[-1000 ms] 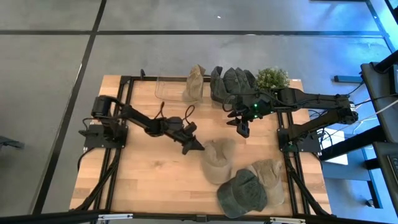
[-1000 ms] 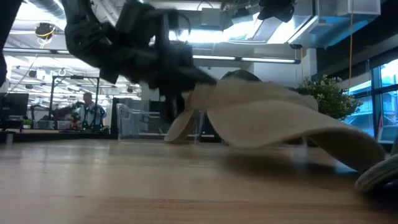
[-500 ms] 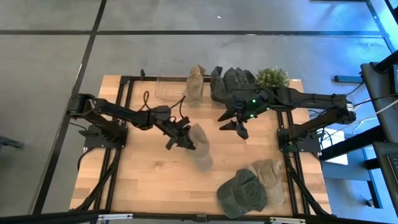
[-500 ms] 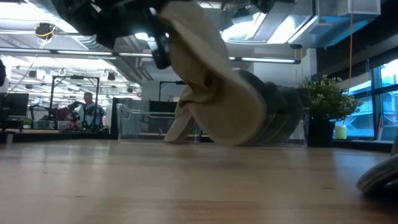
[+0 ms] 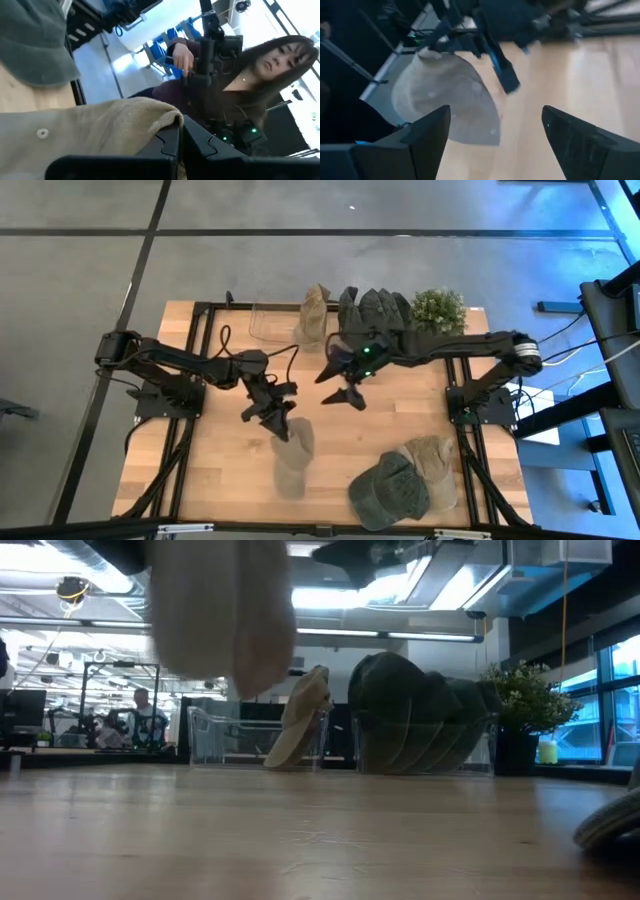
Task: Pick & Place hat
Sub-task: Put the brown cap into the left transparent bin
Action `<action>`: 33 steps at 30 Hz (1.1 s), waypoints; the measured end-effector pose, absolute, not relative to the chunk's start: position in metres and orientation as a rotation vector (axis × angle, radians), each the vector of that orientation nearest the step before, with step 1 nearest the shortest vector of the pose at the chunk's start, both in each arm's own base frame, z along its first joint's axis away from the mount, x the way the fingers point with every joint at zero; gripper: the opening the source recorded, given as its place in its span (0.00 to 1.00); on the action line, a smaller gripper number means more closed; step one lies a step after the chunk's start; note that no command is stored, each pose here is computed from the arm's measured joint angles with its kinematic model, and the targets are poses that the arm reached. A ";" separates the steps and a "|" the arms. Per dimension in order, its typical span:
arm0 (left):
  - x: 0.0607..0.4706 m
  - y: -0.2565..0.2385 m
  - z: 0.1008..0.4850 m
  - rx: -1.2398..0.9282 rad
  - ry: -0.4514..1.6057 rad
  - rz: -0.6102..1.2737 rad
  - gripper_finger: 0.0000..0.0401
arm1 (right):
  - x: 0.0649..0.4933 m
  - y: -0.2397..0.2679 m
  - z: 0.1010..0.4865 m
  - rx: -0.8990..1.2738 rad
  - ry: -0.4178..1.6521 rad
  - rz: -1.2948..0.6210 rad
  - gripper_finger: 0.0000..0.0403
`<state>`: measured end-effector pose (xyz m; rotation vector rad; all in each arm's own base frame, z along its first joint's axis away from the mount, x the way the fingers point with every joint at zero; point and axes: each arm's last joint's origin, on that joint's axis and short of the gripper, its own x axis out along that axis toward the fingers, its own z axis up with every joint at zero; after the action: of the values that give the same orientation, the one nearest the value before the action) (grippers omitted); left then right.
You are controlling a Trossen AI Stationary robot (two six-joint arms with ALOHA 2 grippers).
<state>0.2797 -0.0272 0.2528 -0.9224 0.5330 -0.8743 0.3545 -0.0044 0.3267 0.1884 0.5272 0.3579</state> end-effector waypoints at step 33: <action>0.248 -0.031 0.303 -0.646 0.197 -0.935 0.01 | 0.412 -0.012 0.276 0.426 0.437 0.600 0.78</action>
<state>0.2483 -0.0308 0.3034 -0.6464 0.1972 -0.9355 0.4120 -0.0115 0.2762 0.4255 0.4372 0.5999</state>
